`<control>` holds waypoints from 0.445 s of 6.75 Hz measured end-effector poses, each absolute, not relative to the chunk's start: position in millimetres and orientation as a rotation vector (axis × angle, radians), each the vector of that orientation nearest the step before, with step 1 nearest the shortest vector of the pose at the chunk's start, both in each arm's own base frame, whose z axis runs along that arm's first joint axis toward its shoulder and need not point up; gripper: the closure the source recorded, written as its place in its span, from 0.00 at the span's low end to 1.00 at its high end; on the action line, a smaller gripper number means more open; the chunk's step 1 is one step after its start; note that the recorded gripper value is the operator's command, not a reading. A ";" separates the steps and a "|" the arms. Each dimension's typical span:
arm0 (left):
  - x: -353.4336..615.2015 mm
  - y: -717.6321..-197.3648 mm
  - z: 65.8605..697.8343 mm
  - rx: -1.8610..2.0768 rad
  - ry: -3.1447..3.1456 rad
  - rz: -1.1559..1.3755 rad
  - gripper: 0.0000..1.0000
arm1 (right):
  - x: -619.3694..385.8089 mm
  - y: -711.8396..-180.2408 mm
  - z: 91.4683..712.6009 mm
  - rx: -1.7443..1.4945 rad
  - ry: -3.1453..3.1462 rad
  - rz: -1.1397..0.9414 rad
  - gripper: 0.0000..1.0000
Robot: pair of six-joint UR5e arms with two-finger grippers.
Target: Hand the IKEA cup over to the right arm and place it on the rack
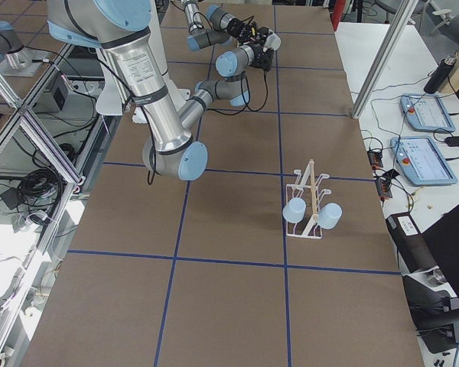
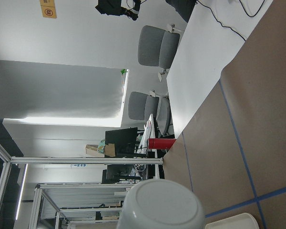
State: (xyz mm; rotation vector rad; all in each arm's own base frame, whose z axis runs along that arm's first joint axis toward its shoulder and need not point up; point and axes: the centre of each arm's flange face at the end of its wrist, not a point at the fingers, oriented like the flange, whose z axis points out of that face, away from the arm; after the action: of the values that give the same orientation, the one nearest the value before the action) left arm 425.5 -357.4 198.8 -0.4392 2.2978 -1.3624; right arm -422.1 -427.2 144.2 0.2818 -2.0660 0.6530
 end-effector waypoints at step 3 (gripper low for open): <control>433.4 -351.8 191.0 -0.456 2.300 -1.356 1.00 | -423.5 -427.5 145.0 0.286 -2.060 0.652 0.00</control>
State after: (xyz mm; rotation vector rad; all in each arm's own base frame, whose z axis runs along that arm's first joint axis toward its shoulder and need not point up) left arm 433.4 -351.8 191.0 -0.4564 2.3004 -1.3562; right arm -423.5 -427.5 145.0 0.2863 -2.0603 0.6523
